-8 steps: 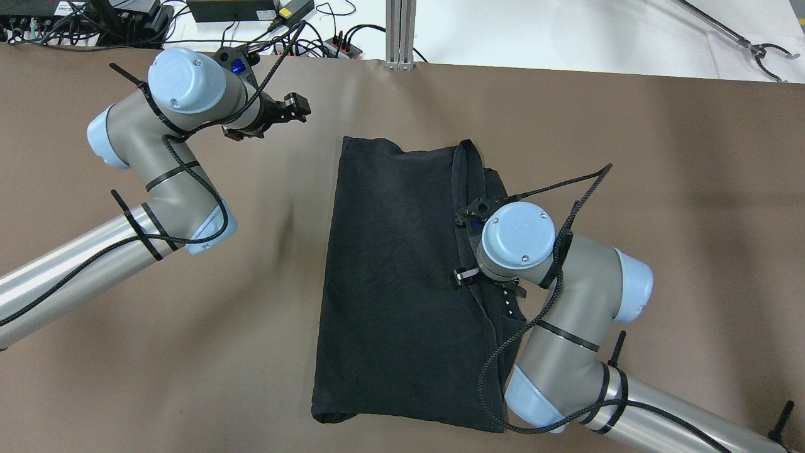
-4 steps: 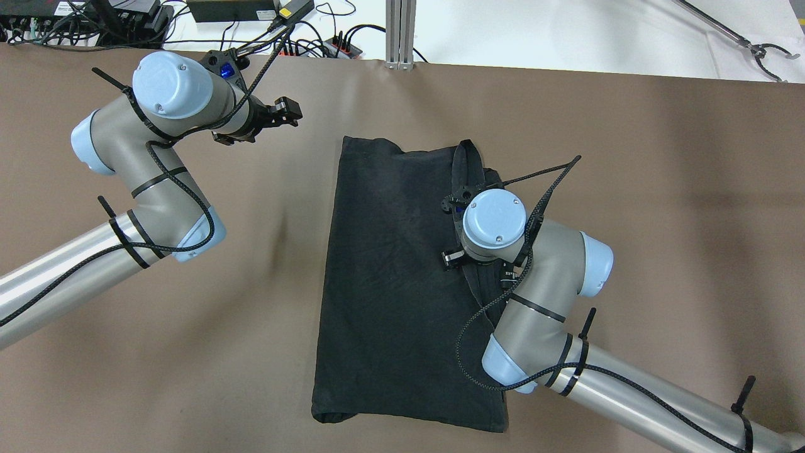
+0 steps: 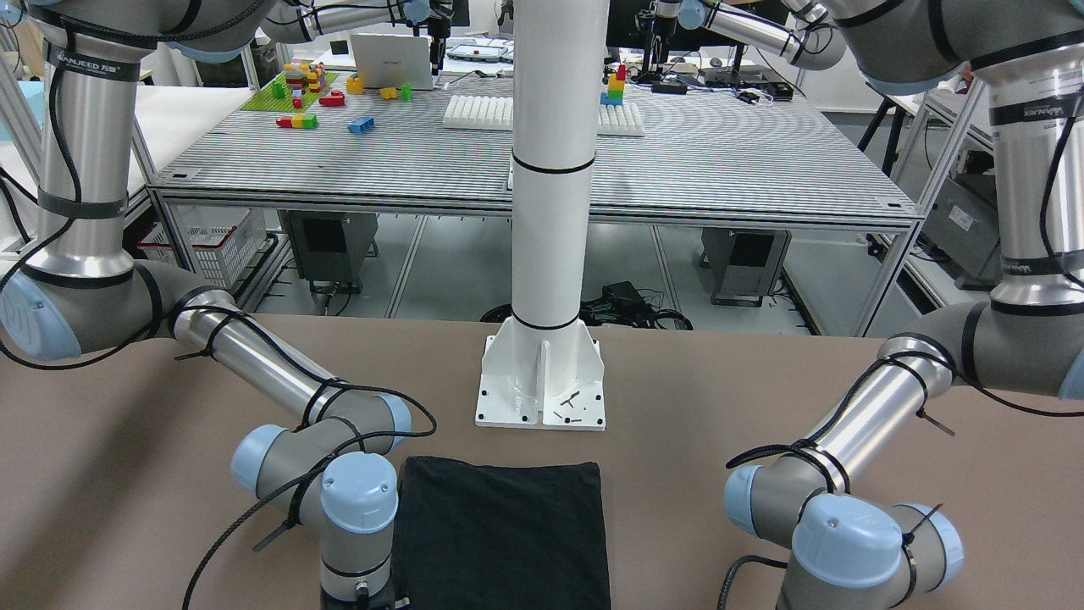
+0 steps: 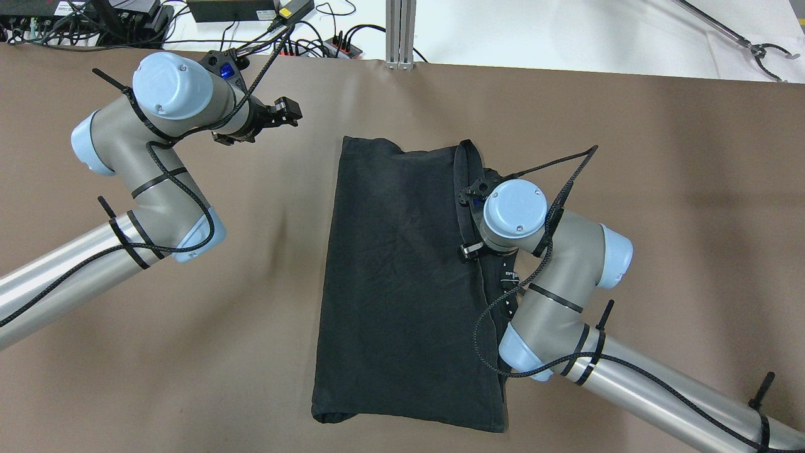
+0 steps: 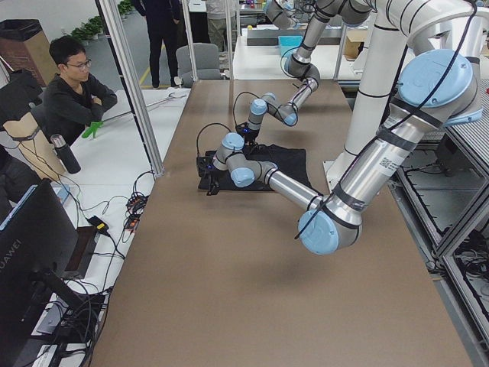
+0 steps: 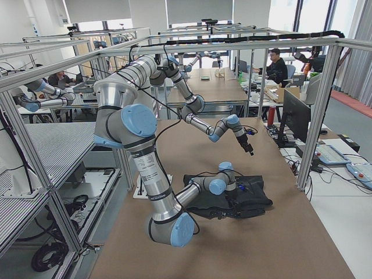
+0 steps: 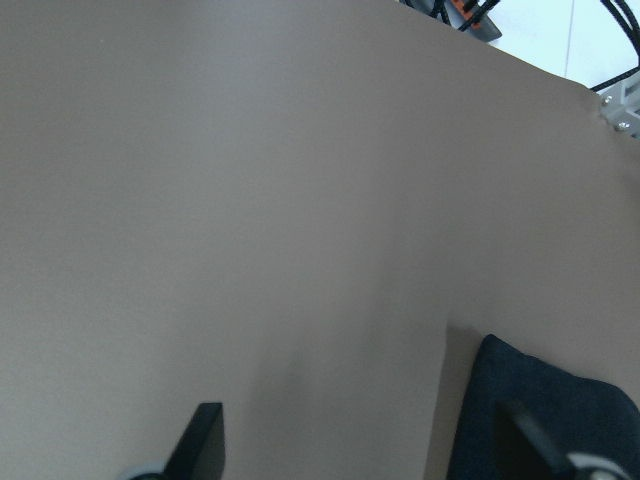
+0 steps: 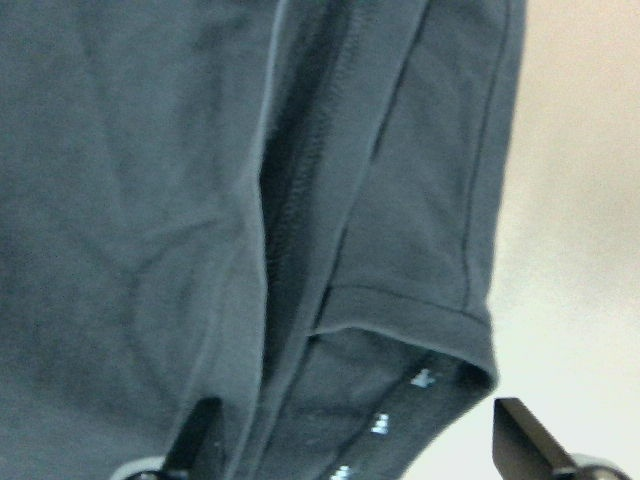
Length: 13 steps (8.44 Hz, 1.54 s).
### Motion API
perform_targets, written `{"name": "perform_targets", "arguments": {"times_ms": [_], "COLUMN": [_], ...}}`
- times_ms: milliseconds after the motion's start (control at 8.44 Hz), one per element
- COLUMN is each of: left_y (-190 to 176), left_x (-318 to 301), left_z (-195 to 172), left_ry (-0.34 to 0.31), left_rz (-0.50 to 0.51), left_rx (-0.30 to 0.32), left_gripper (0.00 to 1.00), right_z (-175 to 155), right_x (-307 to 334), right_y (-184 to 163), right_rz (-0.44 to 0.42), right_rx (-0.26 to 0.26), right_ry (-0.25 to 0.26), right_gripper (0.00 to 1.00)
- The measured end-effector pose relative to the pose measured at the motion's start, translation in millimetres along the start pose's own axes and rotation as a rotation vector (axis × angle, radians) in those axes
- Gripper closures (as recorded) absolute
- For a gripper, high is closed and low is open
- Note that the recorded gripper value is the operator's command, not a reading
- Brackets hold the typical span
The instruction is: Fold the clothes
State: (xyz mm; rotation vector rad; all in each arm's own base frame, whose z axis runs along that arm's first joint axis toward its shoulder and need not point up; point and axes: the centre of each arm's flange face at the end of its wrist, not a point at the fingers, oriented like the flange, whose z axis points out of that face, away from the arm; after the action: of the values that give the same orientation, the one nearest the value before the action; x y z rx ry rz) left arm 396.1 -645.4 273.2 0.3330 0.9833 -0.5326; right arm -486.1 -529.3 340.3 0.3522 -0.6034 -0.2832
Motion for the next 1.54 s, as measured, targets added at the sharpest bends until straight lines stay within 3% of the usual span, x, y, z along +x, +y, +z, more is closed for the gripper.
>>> {"name": "perform_targets", "arguments": {"times_ms": [356, 593, 948, 1185, 1541], "left_y": [0, 0, 0, 1, 1], "left_x": [-1, -2, -4, -7, -13], "left_z": [1, 2, 2, 3, 5], "left_ry": [-0.002, -0.004, -0.006, -0.01, -0.016], "left_rz": [-0.002, -0.006, -0.008, -0.009, -0.009], "left_rx": [0.001, 0.0, 0.0, 0.001, 0.005], "left_gripper": [0.06, 0.06, 0.06, 0.06, 0.06], "right_z": [-6, -23, -38, -30, -4], "right_x": [57, 48, 9, -3, 6], "right_y": [5, -11, -64, -87, -94], "right_rz": [-0.048, -0.049, 0.05, 0.08, 0.076], "right_rx": [-0.045, -0.035, -0.015, -0.002, 0.023], "right_ry": [-0.05, -0.07, -0.081, -0.082, -0.08], "right_gripper": [0.05, 0.05, 0.05, 0.05, 0.05]}}
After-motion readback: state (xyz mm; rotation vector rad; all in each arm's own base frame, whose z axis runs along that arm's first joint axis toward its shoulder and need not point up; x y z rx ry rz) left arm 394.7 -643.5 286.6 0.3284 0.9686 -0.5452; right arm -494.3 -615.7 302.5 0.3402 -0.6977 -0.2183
